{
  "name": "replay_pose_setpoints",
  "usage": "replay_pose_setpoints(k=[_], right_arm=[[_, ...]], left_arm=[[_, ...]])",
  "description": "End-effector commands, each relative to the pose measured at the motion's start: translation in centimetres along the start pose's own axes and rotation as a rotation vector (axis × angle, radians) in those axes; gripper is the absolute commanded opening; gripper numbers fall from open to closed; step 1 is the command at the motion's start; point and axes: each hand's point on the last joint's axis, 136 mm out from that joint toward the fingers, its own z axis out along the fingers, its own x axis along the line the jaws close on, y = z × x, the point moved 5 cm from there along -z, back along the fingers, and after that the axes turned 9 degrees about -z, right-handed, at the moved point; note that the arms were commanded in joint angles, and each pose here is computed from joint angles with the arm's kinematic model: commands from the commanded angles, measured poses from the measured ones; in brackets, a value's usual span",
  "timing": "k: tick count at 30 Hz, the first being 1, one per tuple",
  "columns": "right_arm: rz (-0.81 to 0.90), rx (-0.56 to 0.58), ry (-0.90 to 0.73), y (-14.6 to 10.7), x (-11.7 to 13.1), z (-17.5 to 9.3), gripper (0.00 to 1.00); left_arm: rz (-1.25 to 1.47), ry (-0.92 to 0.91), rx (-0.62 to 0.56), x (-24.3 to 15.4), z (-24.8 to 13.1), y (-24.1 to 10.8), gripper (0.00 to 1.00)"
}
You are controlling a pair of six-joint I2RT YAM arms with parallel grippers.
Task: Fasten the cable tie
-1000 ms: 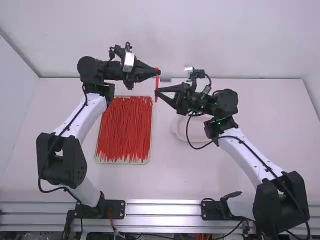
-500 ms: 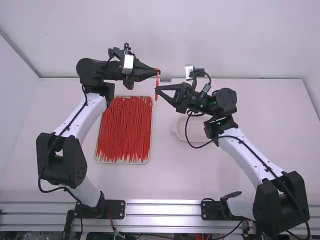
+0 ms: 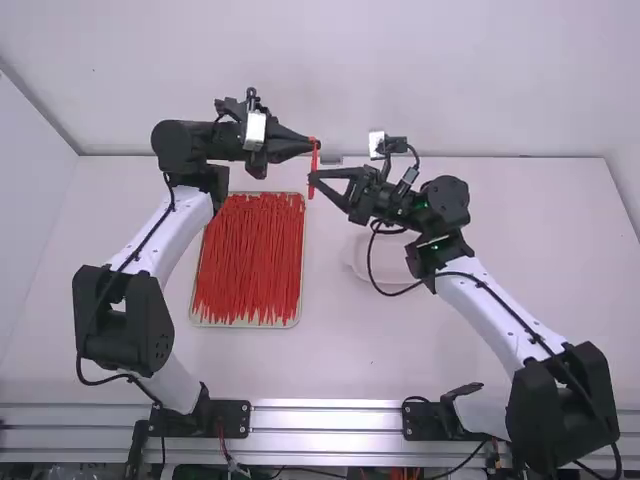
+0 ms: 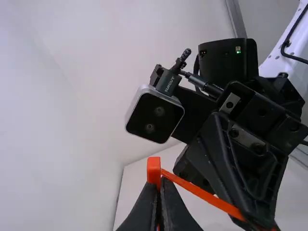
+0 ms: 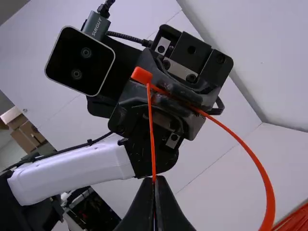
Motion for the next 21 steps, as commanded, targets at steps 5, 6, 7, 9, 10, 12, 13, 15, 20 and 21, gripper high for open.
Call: replay_pose_setpoints(k=[5,6,7,9,10,12,13,15,20,21], right_arm=[[-0.021,-0.021,0.013,1.03,0.66,0.39,0.0],[-0.021,-0.02,0.014,1.01,0.67,0.41,0.0],[-0.021,-0.019,0.016,0.97,0.73,0.46,0.0],[-0.021,-0.02,0.016,0.97,0.75,0.48,0.0],[-0.022,-0.021,0.016,0.99,0.75,0.48,0.0],[-0.02,-0.029,0.007,1.07,0.64,0.48,0.0],[-0.021,-0.033,0.003,1.13,0.59,0.48,0.0],[-0.015,-0.036,0.001,1.17,0.57,0.48,0.0],[-0.007,-0.051,0.014,1.5,0.9,0.46,0.0],[-0.006,-0.06,0.021,1.71,1.08,0.44,0.0]], left_arm=[[0.019,-0.031,0.005,-0.37,0.44,0.01,0.02],[0.018,-0.031,0.005,-0.36,0.44,0.02,0.02],[0.018,-0.032,0.006,-0.38,0.44,0.01,0.02],[0.018,-0.04,0.01,-0.47,0.44,-0.05,0.02],[0.018,-0.041,0.01,-0.49,0.44,-0.05,0.02],[0.017,-0.044,0.012,-0.53,0.42,-0.08,0.02],[0.015,-0.044,0.012,-0.52,0.44,-0.1,0.02],[0.015,-0.044,0.012,-0.52,0.42,-0.1,0.02],[0.019,-0.067,0.024,-0.8,0.42,-0.24,0.02],[0.012,-0.069,0.024,-0.8,0.49,-0.29,0.02]])
